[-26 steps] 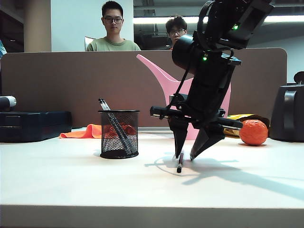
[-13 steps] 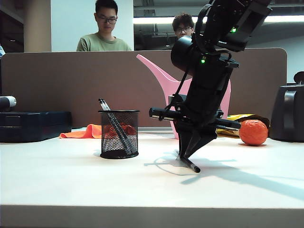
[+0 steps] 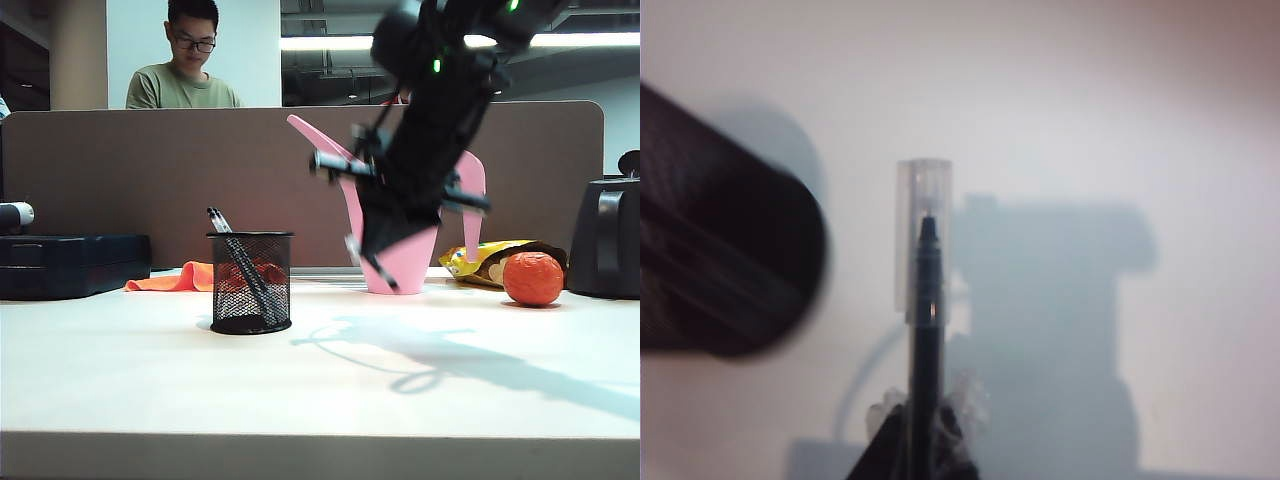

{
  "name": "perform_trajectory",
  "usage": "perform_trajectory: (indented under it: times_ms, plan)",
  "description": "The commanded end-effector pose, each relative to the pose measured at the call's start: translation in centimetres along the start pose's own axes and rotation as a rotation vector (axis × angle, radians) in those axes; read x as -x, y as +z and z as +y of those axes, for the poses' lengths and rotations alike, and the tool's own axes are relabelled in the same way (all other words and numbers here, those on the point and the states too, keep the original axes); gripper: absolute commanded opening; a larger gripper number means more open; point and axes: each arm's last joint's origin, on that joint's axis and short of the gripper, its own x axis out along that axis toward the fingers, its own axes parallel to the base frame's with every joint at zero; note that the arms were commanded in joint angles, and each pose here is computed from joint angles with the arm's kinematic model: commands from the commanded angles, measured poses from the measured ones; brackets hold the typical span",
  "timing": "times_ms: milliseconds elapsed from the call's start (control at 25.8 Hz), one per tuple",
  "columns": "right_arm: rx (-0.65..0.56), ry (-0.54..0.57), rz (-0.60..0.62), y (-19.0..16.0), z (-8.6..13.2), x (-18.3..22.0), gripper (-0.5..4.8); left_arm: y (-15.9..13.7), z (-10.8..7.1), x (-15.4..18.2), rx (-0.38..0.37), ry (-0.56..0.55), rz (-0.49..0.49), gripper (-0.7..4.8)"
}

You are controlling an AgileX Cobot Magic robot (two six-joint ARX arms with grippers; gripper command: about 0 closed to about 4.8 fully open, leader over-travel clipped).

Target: Pick up a few water-based pens and put them in the pen basket.

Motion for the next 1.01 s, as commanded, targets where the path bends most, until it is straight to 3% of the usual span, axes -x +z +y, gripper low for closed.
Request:
perform_trajectory:
  times_ms: [39,77,194,349,659,1007]
  plan:
    - [0.032,0.141,-0.161,2.0,1.0,1.3,-0.09,0.1,0.0,0.0,0.003,-0.002,0.0,-0.03]
    - [0.045,0.251,-0.246,3.0,1.6,1.8,-0.09,0.1,0.0,0.0,0.003,-0.002,0.0,-0.03]
    - [0.07,0.368,-0.362,4.1,2.2,2.3,-0.09,0.1,0.0,0.0,0.004,-0.002,0.001,-0.03]
    - [0.087,0.427,-0.491,5.1,2.7,2.8,-0.09,0.1,0.0,0.0,0.004,-0.002,0.001,-0.03]
    - [0.162,0.568,-0.628,5.6,3.2,1.2,-0.08,0.1,0.0,0.0,0.004,-0.002,0.001,-0.03]
    - [0.179,0.603,-0.68,4.4,2.9,-2.8,-0.08,0.1,0.0,0.0,0.004,-0.004,0.001,-0.03]
